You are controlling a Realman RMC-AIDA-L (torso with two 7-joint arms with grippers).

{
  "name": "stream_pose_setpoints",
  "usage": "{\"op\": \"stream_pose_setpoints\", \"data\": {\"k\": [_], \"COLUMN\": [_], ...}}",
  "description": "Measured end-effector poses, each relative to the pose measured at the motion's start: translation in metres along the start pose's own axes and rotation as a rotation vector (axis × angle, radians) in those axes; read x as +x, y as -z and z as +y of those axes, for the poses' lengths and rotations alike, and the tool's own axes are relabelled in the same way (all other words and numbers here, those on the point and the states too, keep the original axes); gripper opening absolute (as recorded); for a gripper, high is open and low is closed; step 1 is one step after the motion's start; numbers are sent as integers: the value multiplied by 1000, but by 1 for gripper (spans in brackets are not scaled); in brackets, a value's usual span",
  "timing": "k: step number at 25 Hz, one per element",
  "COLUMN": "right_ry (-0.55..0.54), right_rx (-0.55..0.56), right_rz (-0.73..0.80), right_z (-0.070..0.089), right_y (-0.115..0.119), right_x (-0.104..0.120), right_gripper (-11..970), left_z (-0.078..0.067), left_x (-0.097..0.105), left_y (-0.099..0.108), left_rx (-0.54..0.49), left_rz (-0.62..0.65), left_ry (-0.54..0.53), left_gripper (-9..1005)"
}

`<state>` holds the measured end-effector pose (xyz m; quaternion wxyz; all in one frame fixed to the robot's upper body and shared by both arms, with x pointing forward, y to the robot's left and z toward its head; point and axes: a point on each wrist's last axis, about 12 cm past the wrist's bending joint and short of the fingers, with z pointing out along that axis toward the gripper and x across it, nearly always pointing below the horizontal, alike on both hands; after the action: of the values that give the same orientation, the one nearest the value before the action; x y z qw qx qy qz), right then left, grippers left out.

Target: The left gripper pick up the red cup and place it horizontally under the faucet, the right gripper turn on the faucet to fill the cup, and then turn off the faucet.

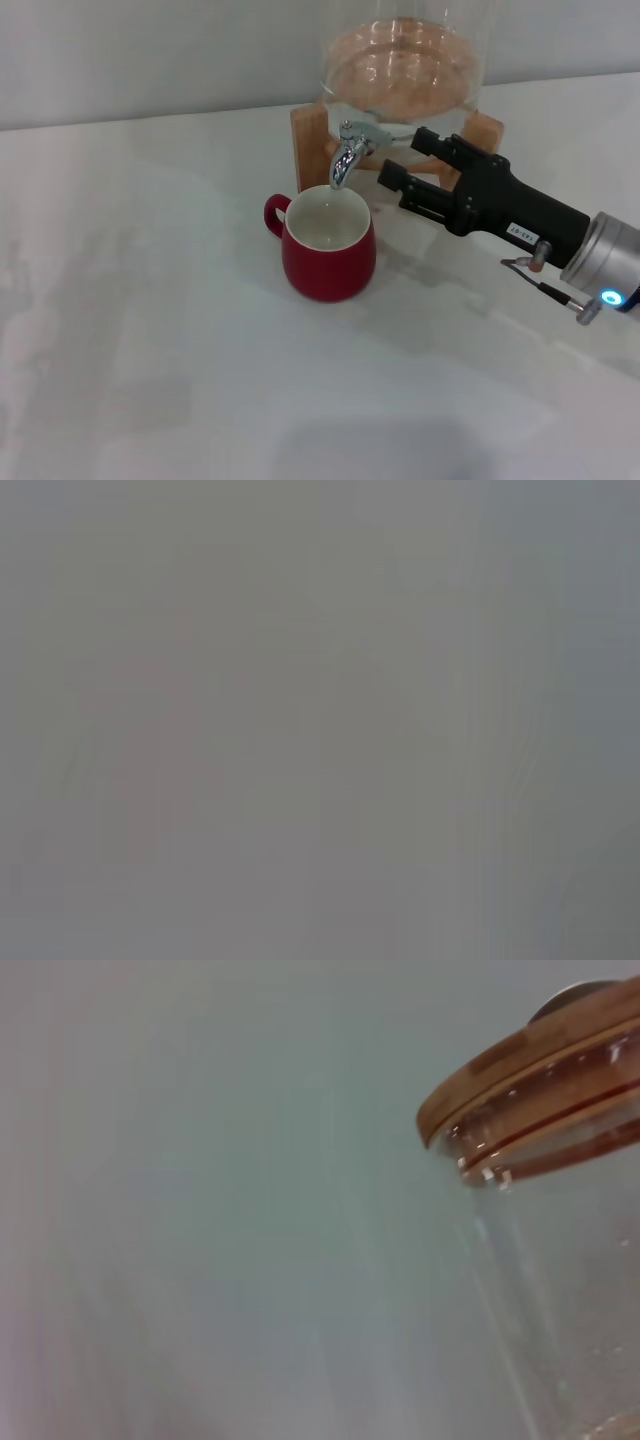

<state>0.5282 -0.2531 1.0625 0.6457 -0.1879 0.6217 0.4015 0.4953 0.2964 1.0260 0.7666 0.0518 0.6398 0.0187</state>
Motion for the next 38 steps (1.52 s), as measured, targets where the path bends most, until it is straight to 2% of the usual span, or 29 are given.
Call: {"op": "stream_pose_setpoints", "data": {"k": [10, 26, 38], "right_ry": [2, -3, -7], "right_rx": [-42, -74, -95], "right_rz": [12, 14, 21], "right_z": [3, 8, 13], "right_y": [-12, -15, -18], "right_x": [-2, -2, 1], "right_gripper": [833, 833, 833], "left_z": [1, 1, 1], "left_x": [1, 2, 2], "left_y": [2, 3, 1], "left_rx": [-2, -3, -4], "left_rz": [6, 9, 19], "left_ry": [-3, 4, 13], "left_gripper": [432, 470, 584]}}
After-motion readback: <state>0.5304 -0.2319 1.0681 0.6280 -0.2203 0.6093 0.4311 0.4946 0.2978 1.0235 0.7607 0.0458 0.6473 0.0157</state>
